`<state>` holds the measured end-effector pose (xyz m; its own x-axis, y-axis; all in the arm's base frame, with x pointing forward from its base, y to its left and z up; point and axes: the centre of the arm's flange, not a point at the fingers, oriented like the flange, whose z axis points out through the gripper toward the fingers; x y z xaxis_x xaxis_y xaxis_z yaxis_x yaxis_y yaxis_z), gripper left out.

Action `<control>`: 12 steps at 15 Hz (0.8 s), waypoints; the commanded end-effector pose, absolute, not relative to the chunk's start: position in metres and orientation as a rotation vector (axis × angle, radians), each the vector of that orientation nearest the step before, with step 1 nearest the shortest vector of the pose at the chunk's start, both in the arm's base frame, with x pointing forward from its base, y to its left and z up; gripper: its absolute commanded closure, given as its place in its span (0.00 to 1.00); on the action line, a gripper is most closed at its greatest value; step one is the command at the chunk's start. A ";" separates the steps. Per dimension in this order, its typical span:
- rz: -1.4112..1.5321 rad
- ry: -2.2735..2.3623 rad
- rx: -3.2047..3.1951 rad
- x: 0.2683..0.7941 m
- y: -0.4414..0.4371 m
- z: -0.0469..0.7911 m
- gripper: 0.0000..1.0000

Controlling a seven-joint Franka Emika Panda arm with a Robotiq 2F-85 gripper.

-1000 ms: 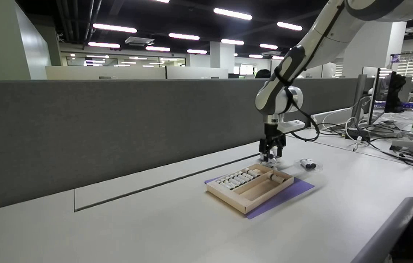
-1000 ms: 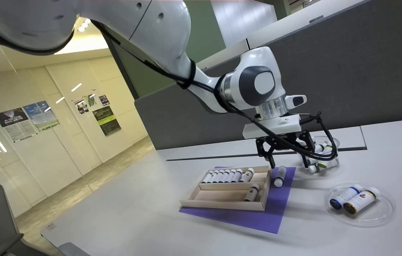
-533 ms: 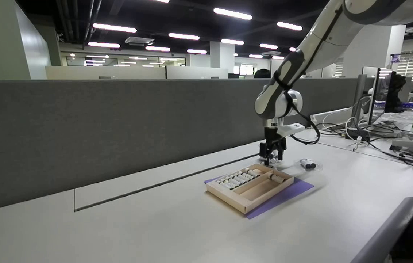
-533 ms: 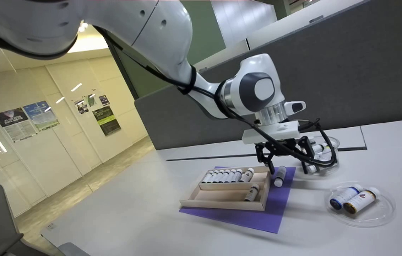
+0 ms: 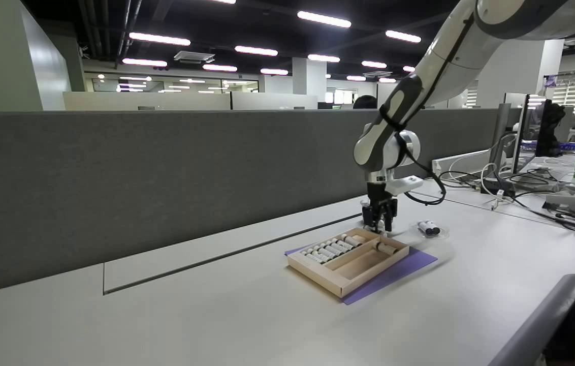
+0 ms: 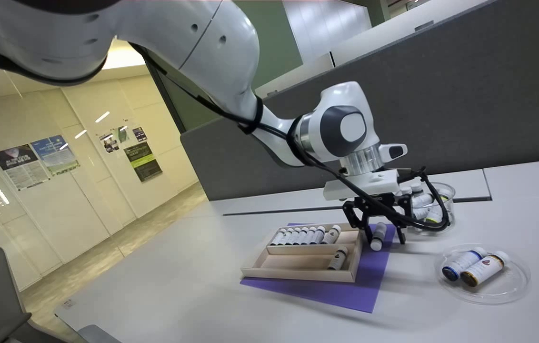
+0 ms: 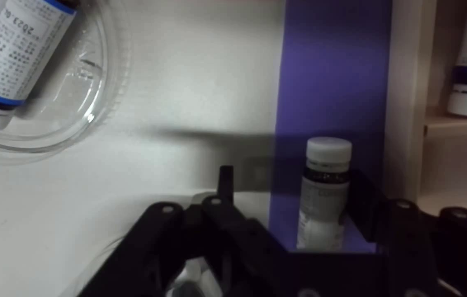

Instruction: Pick the bottle on the purple mat and place it on the tray

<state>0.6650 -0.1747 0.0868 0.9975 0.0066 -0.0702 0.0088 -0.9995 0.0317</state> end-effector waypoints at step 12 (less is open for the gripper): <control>-0.252 -0.115 3.099 0.680 -0.155 0.150 0.95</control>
<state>0.6721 -0.1679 0.1059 0.9934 -0.0343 -0.1094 -0.0313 -0.9991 0.0283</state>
